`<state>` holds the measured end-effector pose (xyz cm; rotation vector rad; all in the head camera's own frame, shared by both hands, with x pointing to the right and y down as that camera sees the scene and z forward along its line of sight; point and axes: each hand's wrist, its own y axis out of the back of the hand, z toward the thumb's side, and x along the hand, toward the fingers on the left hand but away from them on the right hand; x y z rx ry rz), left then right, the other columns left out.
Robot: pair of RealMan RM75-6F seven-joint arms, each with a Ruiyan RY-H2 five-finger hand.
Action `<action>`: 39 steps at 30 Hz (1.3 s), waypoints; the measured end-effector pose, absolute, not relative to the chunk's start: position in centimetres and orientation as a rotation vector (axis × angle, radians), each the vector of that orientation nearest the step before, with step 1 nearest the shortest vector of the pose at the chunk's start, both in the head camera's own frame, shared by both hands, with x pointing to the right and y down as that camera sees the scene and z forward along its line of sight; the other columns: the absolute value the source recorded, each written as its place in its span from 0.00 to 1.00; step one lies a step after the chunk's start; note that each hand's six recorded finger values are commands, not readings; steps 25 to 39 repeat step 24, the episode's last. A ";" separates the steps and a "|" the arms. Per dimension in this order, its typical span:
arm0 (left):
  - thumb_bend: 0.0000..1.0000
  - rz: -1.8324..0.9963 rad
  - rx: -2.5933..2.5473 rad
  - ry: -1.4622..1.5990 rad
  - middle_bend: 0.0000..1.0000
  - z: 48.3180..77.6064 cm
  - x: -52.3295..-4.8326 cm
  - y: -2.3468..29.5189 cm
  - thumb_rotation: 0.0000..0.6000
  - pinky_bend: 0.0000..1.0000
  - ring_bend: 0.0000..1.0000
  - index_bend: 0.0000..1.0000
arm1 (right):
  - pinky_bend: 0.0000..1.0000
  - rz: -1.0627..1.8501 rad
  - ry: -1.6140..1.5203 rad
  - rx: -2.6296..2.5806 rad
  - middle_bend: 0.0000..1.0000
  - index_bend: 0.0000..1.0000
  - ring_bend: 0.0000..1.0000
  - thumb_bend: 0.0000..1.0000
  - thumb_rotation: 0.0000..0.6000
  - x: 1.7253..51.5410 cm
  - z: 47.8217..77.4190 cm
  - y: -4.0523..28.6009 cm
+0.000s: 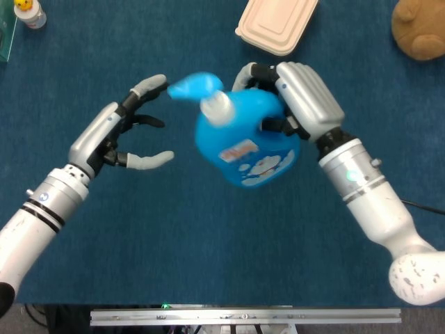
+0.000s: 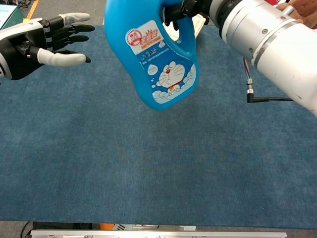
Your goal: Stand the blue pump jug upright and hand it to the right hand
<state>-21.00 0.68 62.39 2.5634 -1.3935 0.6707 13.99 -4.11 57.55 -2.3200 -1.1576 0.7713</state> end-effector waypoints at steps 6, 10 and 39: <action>0.20 0.726 2.562 -1.441 0.06 62.9 -23.0 0.3 1.00 0.25 0.05 0.05 | 0.65 0.763 -1.163 -2.310 0.64 0.60 0.65 0.64 1.00 15.4 57.3 -3.9; 0.20 0.748 2.543 -1.478 0.06 63.3 -24.2 0.0 1.00 0.25 0.05 0.05 | 0.65 0.751 -1.175 -2.307 0.64 0.60 0.65 0.64 1.00 16.1 57.1 -3.8; 0.20 0.774 2.516 -1.535 0.06 63.6 -26.3 -0.3 1.00 0.24 0.04 0.05 | 0.65 0.741 -1.206 -2.301 0.64 0.60 0.65 0.64 1.00 17.2 57.0 -3.9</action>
